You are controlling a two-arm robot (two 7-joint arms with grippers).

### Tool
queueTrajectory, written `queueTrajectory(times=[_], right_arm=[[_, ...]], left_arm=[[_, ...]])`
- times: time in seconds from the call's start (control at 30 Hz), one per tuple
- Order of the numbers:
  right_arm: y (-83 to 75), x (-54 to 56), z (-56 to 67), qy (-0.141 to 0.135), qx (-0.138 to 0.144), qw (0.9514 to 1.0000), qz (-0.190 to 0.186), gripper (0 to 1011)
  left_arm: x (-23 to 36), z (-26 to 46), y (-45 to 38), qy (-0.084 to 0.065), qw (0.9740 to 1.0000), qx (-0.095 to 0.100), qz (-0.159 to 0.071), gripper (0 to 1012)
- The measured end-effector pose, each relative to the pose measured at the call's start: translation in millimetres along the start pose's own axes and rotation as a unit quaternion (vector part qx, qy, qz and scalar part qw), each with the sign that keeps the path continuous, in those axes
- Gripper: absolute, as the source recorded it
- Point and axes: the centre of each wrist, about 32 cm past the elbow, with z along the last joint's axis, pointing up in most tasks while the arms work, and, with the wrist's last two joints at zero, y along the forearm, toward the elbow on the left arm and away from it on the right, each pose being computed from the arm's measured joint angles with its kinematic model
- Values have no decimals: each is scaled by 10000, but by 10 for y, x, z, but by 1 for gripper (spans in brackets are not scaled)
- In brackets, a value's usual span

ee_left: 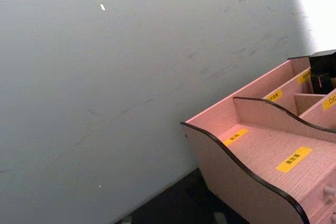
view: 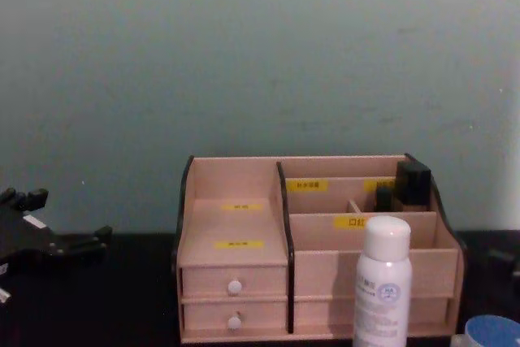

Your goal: Pick up the facial cleanser and watermelon frost from the table and place them into the tiered storage box.

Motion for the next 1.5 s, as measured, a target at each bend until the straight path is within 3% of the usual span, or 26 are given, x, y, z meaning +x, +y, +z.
queueTrajectory(times=[0.27,0.83,1.5], right_arm=[[137,-96,-39,105,41,9990,433,1002],[469,-147,-153,222,-117,9963,823,1003],[680,-147,-237,398,-243,9942,964,1002]], left_arm=[[0,0,0,0,10000,0,0,1001],[0,0,0,0,10000,0,0,1001],[0,0,0,0,10000,0,0,1001]])
